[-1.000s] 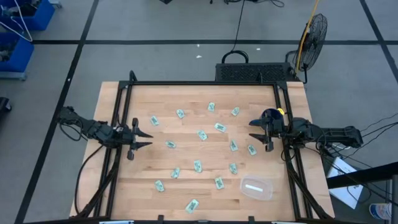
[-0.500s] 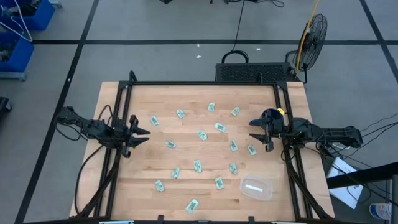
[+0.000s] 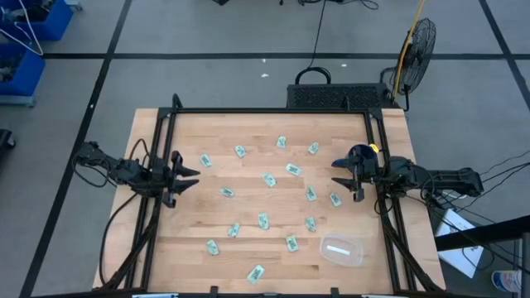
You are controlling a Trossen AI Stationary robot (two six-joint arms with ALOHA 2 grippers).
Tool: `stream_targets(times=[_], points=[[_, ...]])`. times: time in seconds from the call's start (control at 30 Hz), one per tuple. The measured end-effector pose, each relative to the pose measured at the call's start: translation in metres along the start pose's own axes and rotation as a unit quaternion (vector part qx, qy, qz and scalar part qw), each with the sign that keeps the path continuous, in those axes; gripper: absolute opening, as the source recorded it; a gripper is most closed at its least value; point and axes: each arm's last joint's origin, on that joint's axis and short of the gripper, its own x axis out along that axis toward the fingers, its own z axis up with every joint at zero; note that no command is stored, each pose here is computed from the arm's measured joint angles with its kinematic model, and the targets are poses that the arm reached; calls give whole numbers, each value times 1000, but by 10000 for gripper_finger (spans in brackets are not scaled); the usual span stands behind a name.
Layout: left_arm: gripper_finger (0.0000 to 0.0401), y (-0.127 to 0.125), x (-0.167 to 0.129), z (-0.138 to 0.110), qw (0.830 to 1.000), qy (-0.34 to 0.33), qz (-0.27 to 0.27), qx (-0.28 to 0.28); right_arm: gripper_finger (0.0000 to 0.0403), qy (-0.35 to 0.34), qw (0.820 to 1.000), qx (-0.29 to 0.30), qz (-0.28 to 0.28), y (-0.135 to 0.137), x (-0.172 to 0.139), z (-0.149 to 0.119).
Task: Pick and place Stevia / Truvia into bins
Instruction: Put the stevia packet into the transparent container
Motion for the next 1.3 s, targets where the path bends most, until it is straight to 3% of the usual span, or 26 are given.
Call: stream_targets(times=[0.83, 1.0, 1.1, 1.2, 1.3], points=[[129, 1, 0, 0, 1000, -1, 20, -11, 215, -19, 1000, -1, 0, 0, 0, 4], [129, 4, 0, 0, 997, -2, 62, 40, 215, -45, 999, 7, 1, 0, 0, 9], [129, 6, -1, 0, 992, -1, 101, 75, 215, -64, 997, 48, 6, 0, -1, 12], [129, 7, -1, 0, 989, 0, 122, 80, 215, -77, 993, 95, 10, 0, -1, 15], [129, 7, -1, 0, 989, 0, 127, 76, 215, -87, 994, 72, 5, 0, -1, 17]])
